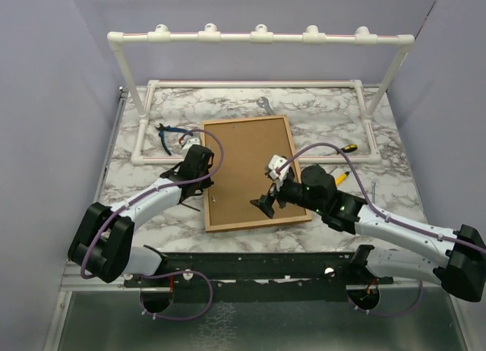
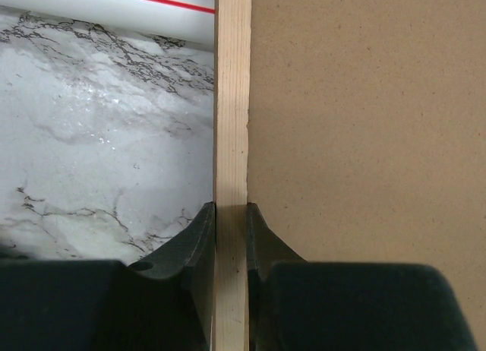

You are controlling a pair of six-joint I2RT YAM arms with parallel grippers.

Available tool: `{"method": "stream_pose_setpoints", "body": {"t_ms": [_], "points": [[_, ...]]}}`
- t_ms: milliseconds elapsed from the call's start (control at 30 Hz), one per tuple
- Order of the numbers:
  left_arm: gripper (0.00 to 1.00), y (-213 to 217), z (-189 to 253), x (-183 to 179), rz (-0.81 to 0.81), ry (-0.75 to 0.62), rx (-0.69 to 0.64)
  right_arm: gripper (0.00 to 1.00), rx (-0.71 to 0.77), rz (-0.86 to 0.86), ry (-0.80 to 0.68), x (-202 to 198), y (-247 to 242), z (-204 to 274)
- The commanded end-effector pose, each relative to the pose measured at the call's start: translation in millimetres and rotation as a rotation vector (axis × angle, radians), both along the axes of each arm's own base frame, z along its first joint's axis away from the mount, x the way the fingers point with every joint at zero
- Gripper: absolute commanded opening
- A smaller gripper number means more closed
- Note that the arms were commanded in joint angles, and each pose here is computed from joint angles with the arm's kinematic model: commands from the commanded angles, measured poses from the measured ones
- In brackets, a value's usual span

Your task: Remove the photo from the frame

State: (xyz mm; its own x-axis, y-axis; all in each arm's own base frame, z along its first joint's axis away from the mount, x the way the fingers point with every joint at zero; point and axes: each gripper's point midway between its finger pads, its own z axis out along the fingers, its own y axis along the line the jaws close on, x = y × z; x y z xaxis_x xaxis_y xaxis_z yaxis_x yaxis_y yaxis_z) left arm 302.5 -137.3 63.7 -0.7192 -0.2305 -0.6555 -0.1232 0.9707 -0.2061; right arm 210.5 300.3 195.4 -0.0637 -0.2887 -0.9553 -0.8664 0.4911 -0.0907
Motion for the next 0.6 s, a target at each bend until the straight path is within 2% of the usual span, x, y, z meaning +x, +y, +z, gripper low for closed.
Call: {"method": "stream_pose_setpoints", "body": {"t_ms": [0, 200, 300, 567], "points": [[0.0, -13.1, 38.4, 19.0, -0.011, -0.106, -0.072, 1.0, -0.072, 0.112, -0.075, -19.4, 17.0, -0.1], [0.0, -16.3, 40.2, 21.9, -0.016, -0.103, -0.077, 1.0, -0.241, 0.167, -0.195, -41.3, 44.3, -28.2], [0.0, -18.8, 42.5, 24.5, -0.022, -0.1, -0.078, 1.0, -0.268, 0.191, -0.25, -50.8, 53.3, -35.5], [0.0, -24.5, 52.2, 33.2, -0.038, -0.098, -0.073, 0.99, -0.352, 0.208, -0.259, -60.7, 65.5, -58.2]]}}
